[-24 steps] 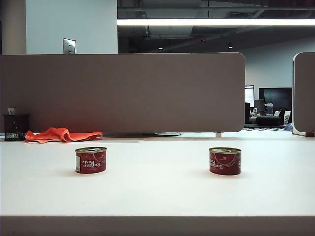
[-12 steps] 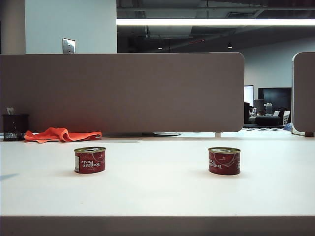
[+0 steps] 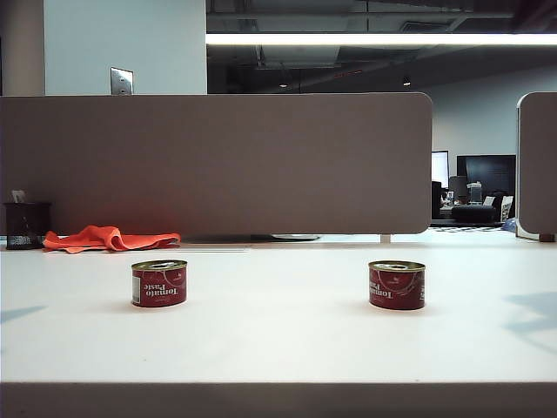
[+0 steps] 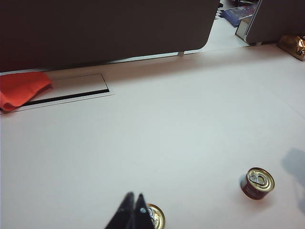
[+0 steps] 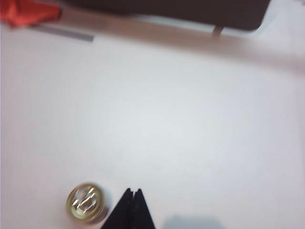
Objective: Stack a can of tomatoes on the right onto the can of tomatoes on the left.
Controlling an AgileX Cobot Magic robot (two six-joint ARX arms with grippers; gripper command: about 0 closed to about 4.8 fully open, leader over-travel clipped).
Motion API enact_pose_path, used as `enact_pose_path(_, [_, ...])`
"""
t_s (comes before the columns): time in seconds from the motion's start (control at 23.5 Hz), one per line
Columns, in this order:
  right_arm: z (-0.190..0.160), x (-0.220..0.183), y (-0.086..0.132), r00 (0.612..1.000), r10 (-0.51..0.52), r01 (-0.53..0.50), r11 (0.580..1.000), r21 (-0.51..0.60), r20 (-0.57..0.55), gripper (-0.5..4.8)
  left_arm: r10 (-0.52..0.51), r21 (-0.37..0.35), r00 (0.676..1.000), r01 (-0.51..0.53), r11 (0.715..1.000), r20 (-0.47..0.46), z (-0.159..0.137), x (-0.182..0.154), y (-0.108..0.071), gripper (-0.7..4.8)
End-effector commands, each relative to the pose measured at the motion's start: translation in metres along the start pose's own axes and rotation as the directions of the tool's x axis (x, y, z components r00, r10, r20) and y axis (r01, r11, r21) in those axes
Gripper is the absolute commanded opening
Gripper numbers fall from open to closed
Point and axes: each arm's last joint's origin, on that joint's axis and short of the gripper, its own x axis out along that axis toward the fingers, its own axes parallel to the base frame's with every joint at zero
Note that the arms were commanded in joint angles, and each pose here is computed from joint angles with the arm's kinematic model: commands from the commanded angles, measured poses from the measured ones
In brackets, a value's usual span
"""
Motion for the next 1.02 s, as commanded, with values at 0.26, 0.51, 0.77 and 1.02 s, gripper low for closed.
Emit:
enact_pose_path(0.26, [0.011,0.057,0.028,0.978,0.091,-0.101,0.994,-0.048,-0.189,0.31,-0.124,-0.029,0.983,0.121,0.992,-0.132,-0.01,0.016,-0.004,-0.05])
enact_pose_path(0.51, [0.013,0.088,0.045,0.967,0.125,-0.145,0.986,-0.077,-0.222,2.74,-0.109,0.008,0.967,0.114,0.993,-0.228,-0.018,0.019,-0.002,-0.05])
enact_pose_path(0.77, [0.002,0.117,0.05,0.955,0.096,-0.11,0.993,-0.034,-0.282,4.79,-0.049,0.07,0.968,0.068,0.995,-0.248,-0.02,0.019,-0.001,-0.05])
enact_pose_path(1.02, [-0.014,0.148,0.052,0.926,0.091,-0.076,0.996,0.056,-0.366,4.79,-0.048,0.081,0.967,0.07,0.994,-0.248,-0.02,0.019,0.0,-0.05])
